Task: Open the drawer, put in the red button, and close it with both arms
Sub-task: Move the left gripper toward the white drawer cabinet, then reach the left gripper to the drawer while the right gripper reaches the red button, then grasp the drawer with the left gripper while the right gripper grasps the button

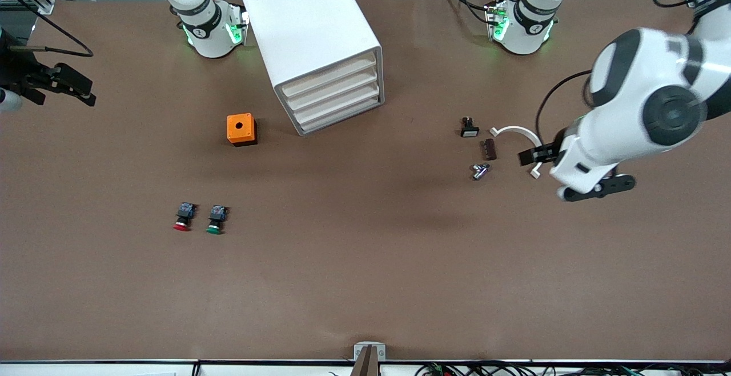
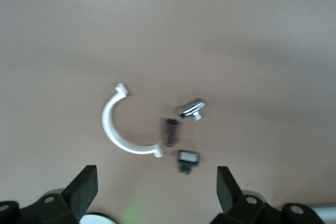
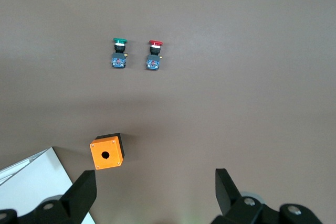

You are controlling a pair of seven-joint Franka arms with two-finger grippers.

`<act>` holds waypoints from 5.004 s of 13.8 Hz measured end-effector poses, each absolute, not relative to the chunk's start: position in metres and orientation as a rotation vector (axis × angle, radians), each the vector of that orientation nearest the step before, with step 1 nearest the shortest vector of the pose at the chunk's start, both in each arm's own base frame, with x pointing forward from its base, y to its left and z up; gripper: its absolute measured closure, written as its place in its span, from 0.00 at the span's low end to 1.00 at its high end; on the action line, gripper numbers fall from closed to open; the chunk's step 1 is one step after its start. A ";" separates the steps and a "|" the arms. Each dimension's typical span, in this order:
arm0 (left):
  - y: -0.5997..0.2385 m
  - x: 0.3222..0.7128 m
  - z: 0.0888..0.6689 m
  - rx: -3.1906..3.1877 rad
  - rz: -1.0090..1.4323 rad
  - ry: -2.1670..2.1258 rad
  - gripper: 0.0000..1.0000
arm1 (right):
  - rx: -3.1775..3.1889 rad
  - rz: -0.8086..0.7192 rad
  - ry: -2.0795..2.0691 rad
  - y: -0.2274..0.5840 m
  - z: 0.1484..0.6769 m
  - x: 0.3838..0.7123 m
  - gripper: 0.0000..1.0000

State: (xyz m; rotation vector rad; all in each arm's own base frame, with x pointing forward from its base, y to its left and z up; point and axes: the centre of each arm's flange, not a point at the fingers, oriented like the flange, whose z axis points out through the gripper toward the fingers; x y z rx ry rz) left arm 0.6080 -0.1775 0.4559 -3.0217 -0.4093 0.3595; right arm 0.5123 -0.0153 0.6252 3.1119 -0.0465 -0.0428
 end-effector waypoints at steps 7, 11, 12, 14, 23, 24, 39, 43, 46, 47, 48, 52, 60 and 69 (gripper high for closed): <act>-0.272 0.623 0.319 -2.884 0.391 -1.041 0.00 | 3.112 -0.022 -0.048 -0.016 0.591 0.544 0.00; -0.298 0.626 0.259 -2.755 0.484 -1.442 0.00 | 3.112 -0.005 -0.047 -0.016 0.546 0.578 0.00; -0.302 0.626 0.245 -2.714 0.515 -1.539 0.00 | 3.112 -0.008 -0.050 -0.017 0.534 0.585 0.00; -0.312 0.624 0.216 -2.641 0.589 -1.684 0.00 | 3.110 -0.031 -0.083 -0.022 0.519 0.592 0.00; -0.381 0.578 0.155 -2.096 0.940 -2.125 0.00 | 3.205 -0.113 -0.183 -0.031 0.479 0.618 0.00; -0.392 0.569 0.148 -2.025 0.989 -2.153 0.00 | 3.204 -0.144 -0.180 -0.030 0.467 0.621 0.00; -0.475 0.482 0.164 -1.268 1.348 -2.003 0.00 | 3.098 -0.145 -0.135 0.005 0.264 0.629 0.00; -0.484 0.474 0.177 -1.139 1.401 -1.939 0.00 | 3.092 -0.167 -0.192 -0.007 0.226 0.629 0.00; -0.496 0.461 0.184 -1.115 1.405 -1.895 0.03 | 3.085 -0.147 -0.289 -0.016 0.208 0.630 0.00; -0.499 0.457 0.185 -1.117 1.408 -1.876 0.06 | 3.080 -0.139 -0.340 -0.016 0.203 0.630 0.00; -0.502 0.454 0.187 -1.120 1.411 -1.858 0.06 | 3.077 -0.135 -0.366 -0.015 0.199 0.630 0.00; -0.511 0.443 0.191 -1.128 1.421 -1.822 0.30 | 3.076 -0.131 -0.385 -0.011 0.188 0.630 0.00; -0.502 0.453 0.197 -1.098 1.431 -1.809 0.86 | 3.075 -0.152 -0.378 -0.009 0.175 0.628 0.00; -0.421 0.542 0.209 -1.056 1.560 -1.946 0.86 | 3.093 -0.157 -0.237 -0.007 0.174 0.628 0.52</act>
